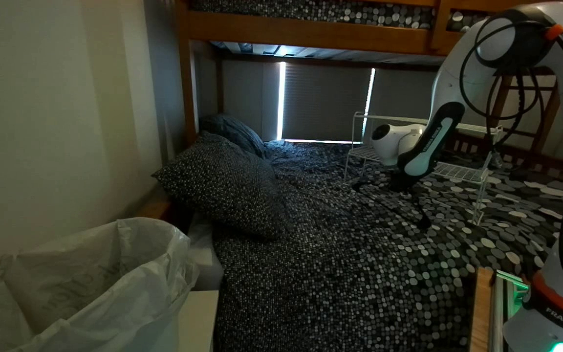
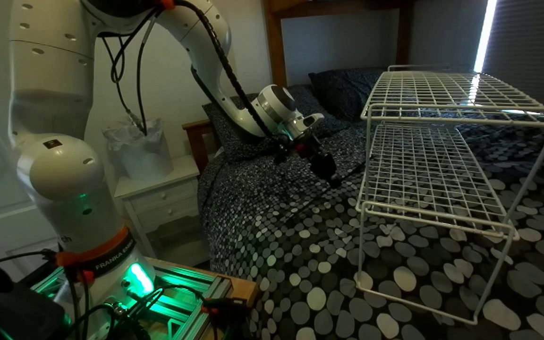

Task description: Hang the hanger on the edge of the rack

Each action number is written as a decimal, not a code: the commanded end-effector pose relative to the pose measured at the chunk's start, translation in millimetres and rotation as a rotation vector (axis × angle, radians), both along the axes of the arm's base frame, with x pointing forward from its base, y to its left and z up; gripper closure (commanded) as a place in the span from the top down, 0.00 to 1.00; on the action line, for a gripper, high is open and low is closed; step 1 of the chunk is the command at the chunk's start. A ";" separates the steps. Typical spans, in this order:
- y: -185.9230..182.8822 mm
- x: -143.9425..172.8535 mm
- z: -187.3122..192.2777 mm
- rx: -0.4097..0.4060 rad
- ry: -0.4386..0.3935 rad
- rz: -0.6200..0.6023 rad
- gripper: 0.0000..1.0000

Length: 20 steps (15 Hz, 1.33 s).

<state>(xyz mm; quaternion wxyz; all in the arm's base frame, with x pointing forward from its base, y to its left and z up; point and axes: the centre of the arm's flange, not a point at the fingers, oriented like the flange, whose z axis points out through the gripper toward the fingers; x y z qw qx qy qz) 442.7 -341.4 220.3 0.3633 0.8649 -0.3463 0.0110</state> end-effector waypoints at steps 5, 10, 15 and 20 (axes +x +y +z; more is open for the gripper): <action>12.0 -9.0 36.5 0.068 -0.008 0.073 0.86; 31.2 -20.3 84.4 0.273 0.062 0.091 1.00; 69.6 -35.5 138.5 0.352 -0.132 0.153 1.00; 95.0 -62.3 185.2 0.341 -0.341 0.306 1.00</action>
